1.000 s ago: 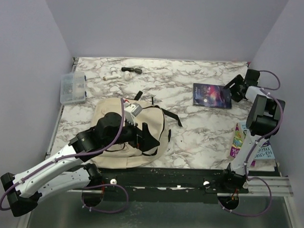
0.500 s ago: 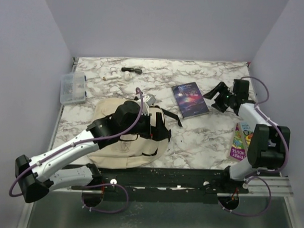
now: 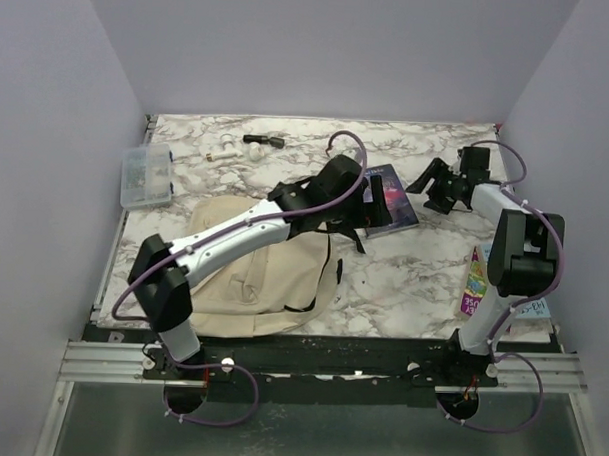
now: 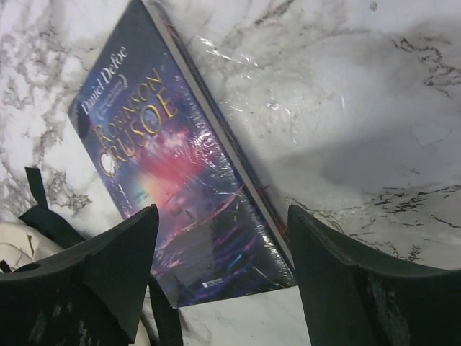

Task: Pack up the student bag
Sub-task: Move the book to the center of the board.

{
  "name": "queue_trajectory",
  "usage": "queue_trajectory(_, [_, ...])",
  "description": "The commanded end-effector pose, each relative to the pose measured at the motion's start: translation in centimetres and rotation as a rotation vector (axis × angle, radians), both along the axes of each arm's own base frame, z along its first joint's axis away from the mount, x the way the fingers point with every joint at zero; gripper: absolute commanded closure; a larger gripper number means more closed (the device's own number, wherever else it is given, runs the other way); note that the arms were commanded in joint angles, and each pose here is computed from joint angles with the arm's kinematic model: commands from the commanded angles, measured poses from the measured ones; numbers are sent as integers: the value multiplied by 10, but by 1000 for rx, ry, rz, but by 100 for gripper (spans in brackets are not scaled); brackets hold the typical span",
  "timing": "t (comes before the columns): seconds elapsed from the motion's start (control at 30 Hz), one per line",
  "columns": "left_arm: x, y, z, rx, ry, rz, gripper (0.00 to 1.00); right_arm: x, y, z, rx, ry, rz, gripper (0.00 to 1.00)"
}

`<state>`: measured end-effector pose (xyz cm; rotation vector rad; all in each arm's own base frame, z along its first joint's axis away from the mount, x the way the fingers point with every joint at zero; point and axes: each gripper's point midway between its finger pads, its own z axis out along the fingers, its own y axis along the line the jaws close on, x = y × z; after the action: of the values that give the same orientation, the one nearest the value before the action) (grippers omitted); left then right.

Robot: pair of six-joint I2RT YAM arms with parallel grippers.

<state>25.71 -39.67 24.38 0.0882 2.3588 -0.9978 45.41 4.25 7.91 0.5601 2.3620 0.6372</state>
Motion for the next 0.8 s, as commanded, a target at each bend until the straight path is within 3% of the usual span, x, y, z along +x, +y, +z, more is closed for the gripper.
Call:
queue_trajectory(0.0, [38, -20, -39, 93, 53, 103, 3, -8, 6, -17, 10, 31, 57, 27])
queue_trajectory(0.17, [77, -36, -71, 118, 96, 185, 3, -23, 16, -30, 85, 66, 34, 39])
queue_trajectory(0.37, [109, -21, -121, 126, 233, 309, 3, -31, 23, -26, 111, 60, 1, 41])
queue_trajectory(0.57, [116, -23, -151, 109, 350, 303, 2, -33, 29, -34, 141, 77, 12, 45])
queue_trajectory(0.77, [124, -20, -169, 120, 378, 353, 3, -41, 36, -39, 184, 81, 13, 48])
